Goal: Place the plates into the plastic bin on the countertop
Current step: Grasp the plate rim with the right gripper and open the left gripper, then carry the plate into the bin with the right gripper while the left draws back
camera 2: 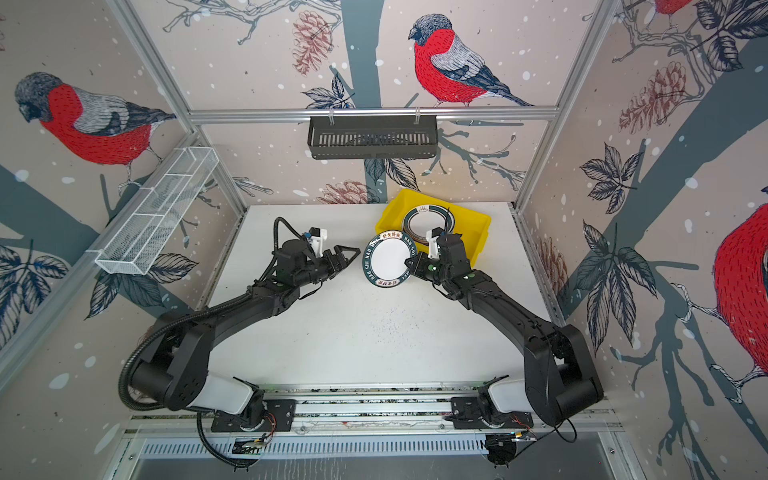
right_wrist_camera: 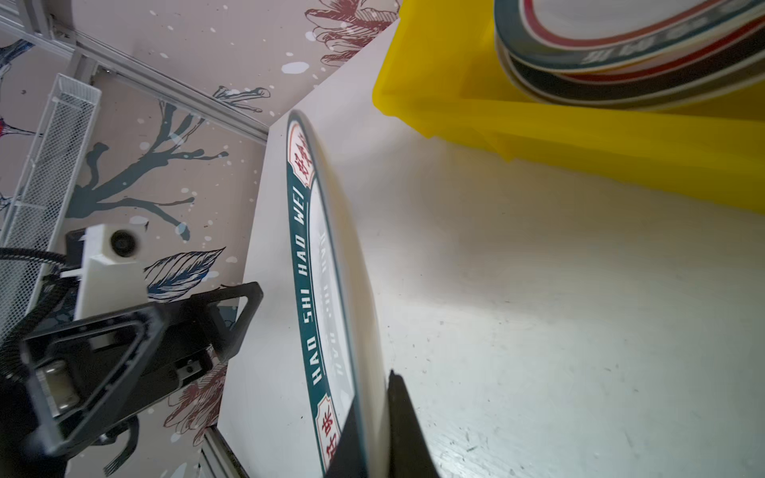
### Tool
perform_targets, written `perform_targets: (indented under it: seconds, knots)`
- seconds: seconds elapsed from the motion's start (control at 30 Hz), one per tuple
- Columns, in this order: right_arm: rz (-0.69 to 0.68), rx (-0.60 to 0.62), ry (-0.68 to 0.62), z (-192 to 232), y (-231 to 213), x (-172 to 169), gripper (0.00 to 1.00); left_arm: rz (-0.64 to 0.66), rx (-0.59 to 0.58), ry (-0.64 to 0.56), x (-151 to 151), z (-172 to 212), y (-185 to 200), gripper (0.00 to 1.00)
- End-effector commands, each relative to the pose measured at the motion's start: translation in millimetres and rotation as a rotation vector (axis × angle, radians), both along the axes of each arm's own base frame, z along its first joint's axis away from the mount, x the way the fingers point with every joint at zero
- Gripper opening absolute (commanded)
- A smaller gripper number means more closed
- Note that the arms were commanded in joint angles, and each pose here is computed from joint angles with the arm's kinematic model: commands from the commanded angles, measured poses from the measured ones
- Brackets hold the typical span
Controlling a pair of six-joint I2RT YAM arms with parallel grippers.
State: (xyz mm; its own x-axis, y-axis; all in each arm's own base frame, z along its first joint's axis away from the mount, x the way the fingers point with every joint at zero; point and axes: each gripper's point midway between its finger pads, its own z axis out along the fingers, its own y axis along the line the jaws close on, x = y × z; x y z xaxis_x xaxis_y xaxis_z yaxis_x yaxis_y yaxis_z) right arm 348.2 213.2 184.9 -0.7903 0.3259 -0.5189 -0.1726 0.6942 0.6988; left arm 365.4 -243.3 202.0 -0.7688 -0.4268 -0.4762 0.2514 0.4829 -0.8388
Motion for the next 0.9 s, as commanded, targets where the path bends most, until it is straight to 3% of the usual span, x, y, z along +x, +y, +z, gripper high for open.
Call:
perform_targets:
  seconds: [0.0,0.13,0.3,0.87]
  knots:
    - [-0.052,-0.029,-0.048,8,-16,4,0.00,0.035,0.046,-0.077,1,12,10,0.97]
    - [-0.168,-0.103,-0.062,12,-48,11,0.00,0.070,0.067,-0.084,-2,16,25,0.97]
    - [-0.257,-0.061,-0.073,21,-80,18,0.00,0.123,0.072,-0.074,-8,10,46,0.97]
    - [-0.401,-0.045,-0.064,20,-118,58,0.00,0.274,0.229,-0.110,-36,12,98,0.97]
